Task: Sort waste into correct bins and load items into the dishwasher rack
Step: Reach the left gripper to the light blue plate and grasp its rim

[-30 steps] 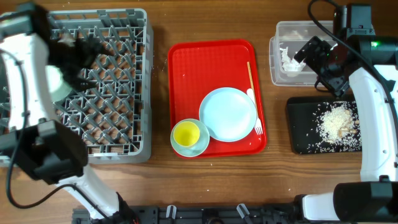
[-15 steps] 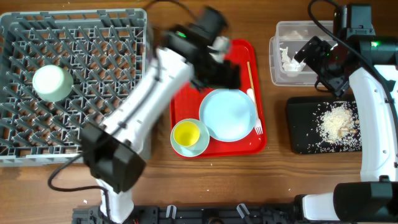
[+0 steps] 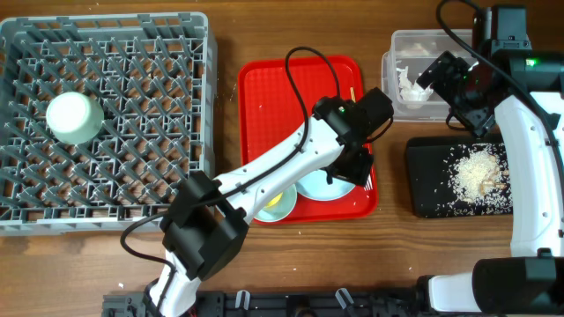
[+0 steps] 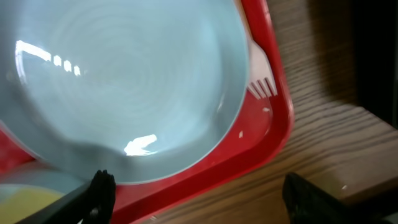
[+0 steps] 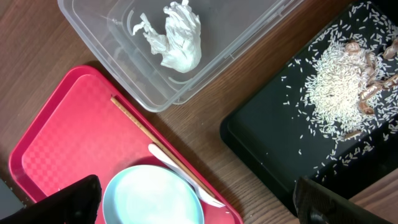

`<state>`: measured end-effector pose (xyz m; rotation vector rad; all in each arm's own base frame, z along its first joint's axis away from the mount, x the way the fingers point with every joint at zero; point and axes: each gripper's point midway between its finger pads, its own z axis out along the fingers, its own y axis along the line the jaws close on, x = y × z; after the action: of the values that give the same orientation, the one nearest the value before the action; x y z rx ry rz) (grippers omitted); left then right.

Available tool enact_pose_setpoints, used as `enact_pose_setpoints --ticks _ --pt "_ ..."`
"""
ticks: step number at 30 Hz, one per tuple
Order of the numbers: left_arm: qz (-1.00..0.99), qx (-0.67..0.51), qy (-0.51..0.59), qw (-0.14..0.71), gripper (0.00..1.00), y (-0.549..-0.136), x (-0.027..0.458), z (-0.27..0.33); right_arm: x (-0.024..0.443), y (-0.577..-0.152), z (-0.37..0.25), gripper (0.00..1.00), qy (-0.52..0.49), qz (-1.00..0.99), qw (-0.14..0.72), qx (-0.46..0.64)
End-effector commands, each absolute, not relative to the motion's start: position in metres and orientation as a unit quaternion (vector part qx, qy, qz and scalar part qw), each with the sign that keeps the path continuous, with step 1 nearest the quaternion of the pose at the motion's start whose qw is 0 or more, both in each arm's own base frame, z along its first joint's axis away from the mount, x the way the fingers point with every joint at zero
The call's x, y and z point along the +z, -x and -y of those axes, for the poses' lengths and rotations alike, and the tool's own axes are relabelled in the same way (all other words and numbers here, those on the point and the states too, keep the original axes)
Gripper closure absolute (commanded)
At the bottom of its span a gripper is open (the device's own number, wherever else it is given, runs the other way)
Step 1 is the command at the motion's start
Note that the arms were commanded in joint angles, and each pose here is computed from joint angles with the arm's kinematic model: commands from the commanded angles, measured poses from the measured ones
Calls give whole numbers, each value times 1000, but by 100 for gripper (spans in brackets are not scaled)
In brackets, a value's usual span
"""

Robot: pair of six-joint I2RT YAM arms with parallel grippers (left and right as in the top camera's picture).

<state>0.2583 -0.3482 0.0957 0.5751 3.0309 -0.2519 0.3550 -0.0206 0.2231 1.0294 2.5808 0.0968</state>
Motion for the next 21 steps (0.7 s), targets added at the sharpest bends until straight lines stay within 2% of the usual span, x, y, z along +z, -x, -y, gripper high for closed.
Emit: enact_pose_setpoints --ticks 1,7,10,16,21 --pt "-975 -130 -182 -13 23 -241 79 365 238 -356 26 0 -373 -904 205 32" --pt "-964 -122 -234 -15 26 -230 51 361 238 -356 25 0 -373 -904 205 32" --pt "-949 -134 -286 7 28 -232 37 366 238 -356 25 1 -373 -904 205 32" --pt "-948 -82 -303 56 32 -249 16 350 238 -356 26 0 -373 -904 205 32" --pt "-931 -85 -347 77 35 -253 11 356 238 -356 25 0 -373 -904 205 32"
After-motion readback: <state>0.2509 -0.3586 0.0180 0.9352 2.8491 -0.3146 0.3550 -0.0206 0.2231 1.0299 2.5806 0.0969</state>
